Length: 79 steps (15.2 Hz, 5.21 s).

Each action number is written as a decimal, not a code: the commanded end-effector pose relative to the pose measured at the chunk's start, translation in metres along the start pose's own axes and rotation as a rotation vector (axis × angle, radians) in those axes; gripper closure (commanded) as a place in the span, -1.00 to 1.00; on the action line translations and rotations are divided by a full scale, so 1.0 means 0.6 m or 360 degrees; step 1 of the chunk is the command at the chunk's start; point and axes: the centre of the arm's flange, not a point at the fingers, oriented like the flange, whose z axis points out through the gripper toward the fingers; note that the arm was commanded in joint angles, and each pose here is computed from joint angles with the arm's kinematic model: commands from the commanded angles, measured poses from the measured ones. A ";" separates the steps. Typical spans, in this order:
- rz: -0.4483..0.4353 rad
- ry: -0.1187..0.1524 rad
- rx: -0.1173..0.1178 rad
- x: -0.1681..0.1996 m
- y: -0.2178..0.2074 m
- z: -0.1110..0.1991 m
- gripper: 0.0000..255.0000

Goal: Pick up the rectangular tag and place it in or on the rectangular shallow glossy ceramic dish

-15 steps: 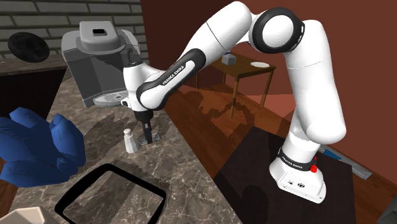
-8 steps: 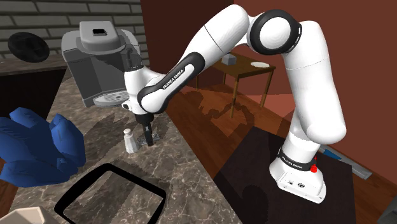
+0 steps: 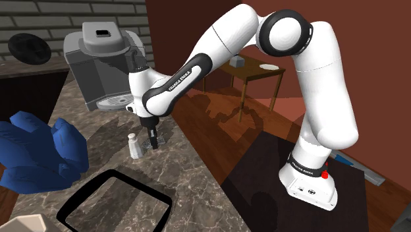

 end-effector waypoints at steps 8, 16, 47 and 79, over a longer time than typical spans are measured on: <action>-0.0005 -0.0009 0.0009 0.001 -0.005 -0.029 1.00; -0.0005 -0.0009 0.0009 0.001 -0.005 -0.099 1.00; -0.0005 -0.0009 0.0009 0.187 -0.379 -0.203 1.00; -0.0005 -0.0009 0.0009 0.224 -0.454 -0.100 -1.00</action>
